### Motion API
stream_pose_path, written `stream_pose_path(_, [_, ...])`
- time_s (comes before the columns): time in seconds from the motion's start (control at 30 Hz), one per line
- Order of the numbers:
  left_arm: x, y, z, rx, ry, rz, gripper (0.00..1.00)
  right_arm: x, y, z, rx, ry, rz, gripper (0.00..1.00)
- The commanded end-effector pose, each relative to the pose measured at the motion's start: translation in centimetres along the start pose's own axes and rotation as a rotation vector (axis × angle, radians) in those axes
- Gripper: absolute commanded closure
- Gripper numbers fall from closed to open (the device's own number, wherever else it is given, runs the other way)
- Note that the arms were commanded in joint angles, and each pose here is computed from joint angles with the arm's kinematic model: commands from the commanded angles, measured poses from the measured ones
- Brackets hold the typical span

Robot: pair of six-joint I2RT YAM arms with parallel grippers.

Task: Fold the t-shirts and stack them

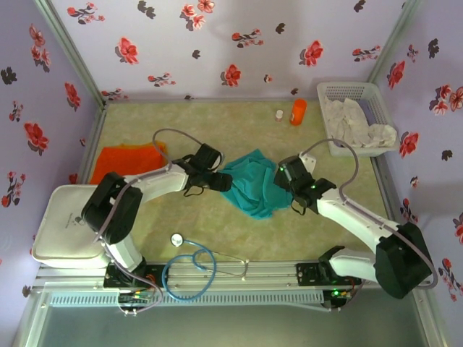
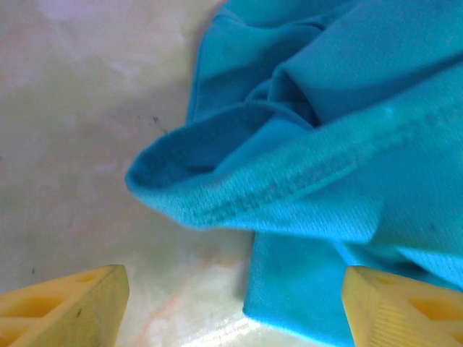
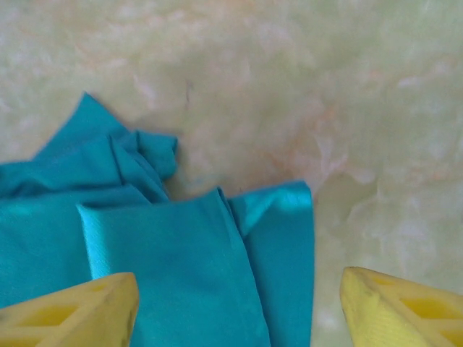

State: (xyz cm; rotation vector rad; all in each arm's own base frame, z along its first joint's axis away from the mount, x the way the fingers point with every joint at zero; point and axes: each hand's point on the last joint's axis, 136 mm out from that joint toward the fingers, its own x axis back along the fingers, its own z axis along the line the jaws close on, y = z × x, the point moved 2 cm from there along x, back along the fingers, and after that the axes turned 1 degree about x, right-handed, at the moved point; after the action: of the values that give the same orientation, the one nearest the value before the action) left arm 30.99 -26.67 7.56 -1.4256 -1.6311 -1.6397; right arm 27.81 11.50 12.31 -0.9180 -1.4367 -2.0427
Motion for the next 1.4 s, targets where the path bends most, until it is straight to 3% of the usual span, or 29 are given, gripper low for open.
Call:
stream_pose_path(0.0, [-0.2,2.0,-0.2,-0.052,0.055,-0.049,0.23,-0.1,-1.8,0.3,-0.073,0.077,0.076,0.28])
stream_pose_path(0.23, [-2.4,3.0,0.6,-0.108,0.131,-0.045,0.25,-2.0,-6.0,0.7,-0.121,0.143,0.23,0.39])
stream_pose_path(0.33, [-3.3,3.7,0.5,-0.13,0.14,-0.04,0.29,-3.0,-7.0,1.7,-0.129,0.175,0.292,0.52])
stream_pose_path(0.37, [-3.6,3.9,0.5,-0.135,0.141,-0.04,0.32,-3.3,-7.2,1.9,-0.13,0.175,0.303,0.6])
stream_pose_path(0.5, [-3.5,5.5,0.8,-0.14,0.153,-0.058,0.7,-3.2,-6.4,2.0,-0.13,0.16,0.28,0.9])
stream_pose_path(0.6, [-2.2,7.4,1.5,-0.12,0.164,-0.103,0.96,-1.9,-4.0,1.9,-0.105,0.145,0.191,1.0])
stream_pose_path(0.63, [-1.7,8.1,1.7,-0.118,0.164,-0.118,1.0,-1.4,-3.2,1.8,-0.094,0.14,0.159,1.0])
stream_pose_path(0.87, [3.6,12.4,2.9,-0.131,0.179,-0.194,1.0,2.4,1.5,0.6,-0.077,0.13,-0.048,1.0])
stream_pose_path(0.9, [4.7,13.1,2.7,-0.144,0.177,-0.209,1.0,2.6,1.6,0.9,-0.073,0.157,-0.052,0.86])
stream_pose_path(0.97, [6.7,14.2,2.2,-0.161,0.173,-0.233,1.0,2.4,1.4,1.4,-0.057,0.181,-0.034,0.44])
stream_pose_path(1.0, [7.7,14.7,1.9,-0.161,0.169,-0.245,1.0,2.1,1.1,1.7,-0.05,0.189,-0.015,0.31])
stream_pose_path(1.2, [12.7,16.5,-1.1,-0.173,0.117,-0.327,1.0,0.1,-0.6,5.5,-0.061,0.359,0.093,0.09])
stream_pose_path(1.37, [14.9,17.0,-2.8,-0.203,0.103,-0.345,1.0,-0.4,-1.0,9.4,-0.018,0.463,0.127,0.05])
